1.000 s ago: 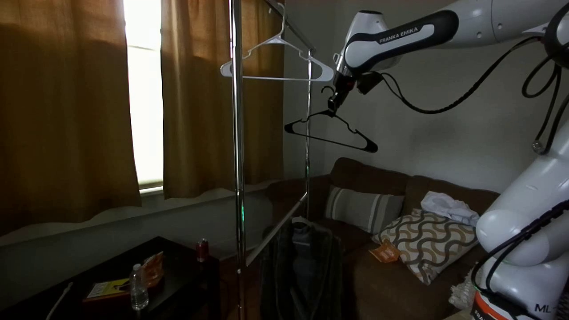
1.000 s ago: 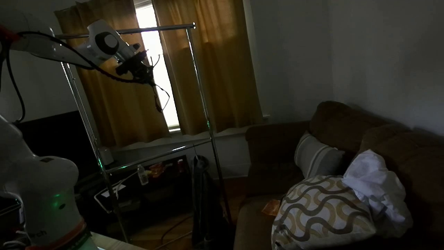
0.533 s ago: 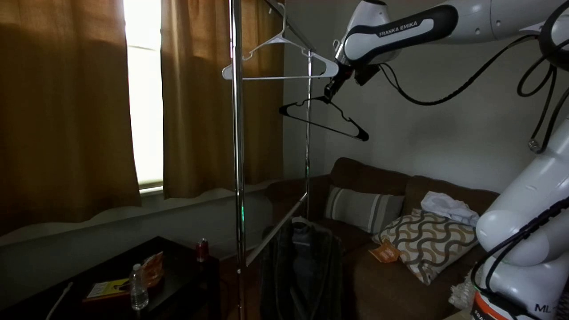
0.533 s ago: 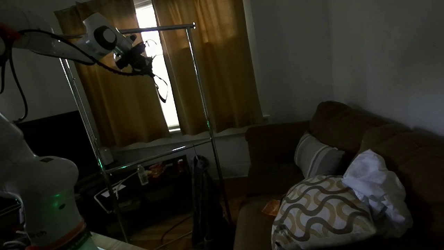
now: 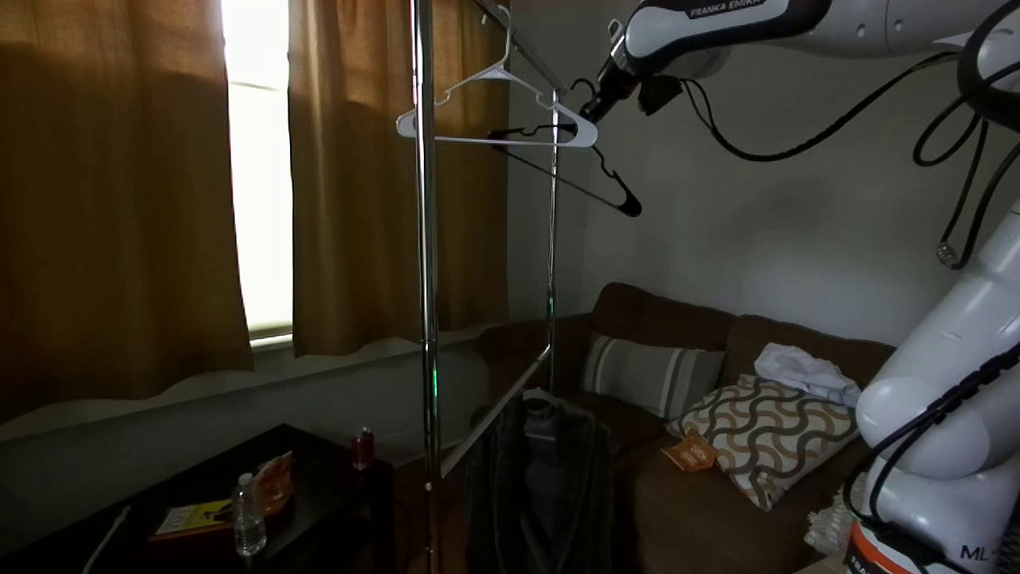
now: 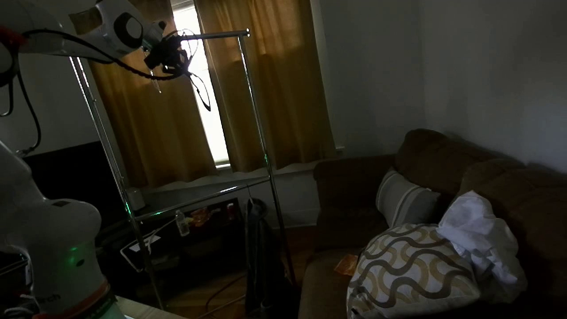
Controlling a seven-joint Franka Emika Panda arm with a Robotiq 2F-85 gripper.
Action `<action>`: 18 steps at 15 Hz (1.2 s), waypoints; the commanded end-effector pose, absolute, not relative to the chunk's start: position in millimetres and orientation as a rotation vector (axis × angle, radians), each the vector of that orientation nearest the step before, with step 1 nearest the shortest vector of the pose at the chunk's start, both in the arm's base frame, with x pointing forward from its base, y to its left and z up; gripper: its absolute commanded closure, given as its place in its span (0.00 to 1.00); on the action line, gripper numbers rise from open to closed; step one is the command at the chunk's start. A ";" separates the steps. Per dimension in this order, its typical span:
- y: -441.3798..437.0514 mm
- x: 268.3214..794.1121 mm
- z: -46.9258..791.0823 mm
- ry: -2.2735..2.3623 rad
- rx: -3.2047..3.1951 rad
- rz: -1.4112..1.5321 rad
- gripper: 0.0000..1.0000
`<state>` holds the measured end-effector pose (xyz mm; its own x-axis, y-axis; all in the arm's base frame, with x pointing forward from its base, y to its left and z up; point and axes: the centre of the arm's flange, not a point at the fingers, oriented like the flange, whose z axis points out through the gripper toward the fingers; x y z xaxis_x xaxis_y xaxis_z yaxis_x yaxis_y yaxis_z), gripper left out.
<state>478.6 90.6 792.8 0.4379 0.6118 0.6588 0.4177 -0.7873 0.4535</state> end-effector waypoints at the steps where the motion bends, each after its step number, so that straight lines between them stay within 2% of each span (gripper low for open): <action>1: 89.0 493.6 816.4 0.961 2.484 1.388 0.98; 4: 95.7 507.8 830.9 1.018 2.478 1.427 0.98; 5: 94.8 491.0 818.4 0.964 2.480 1.400 0.98; 6: 95.8 494.1 820.2 0.968 2.477 1.406 0.92; 11: 95.7 496.1 818.4 0.967 2.480 1.401 0.92; 12: 97.8 498.1 822.3 0.987 2.467 1.423 0.98; 18: 102.8 513.7 867.6 1.171 2.370 1.529 0.98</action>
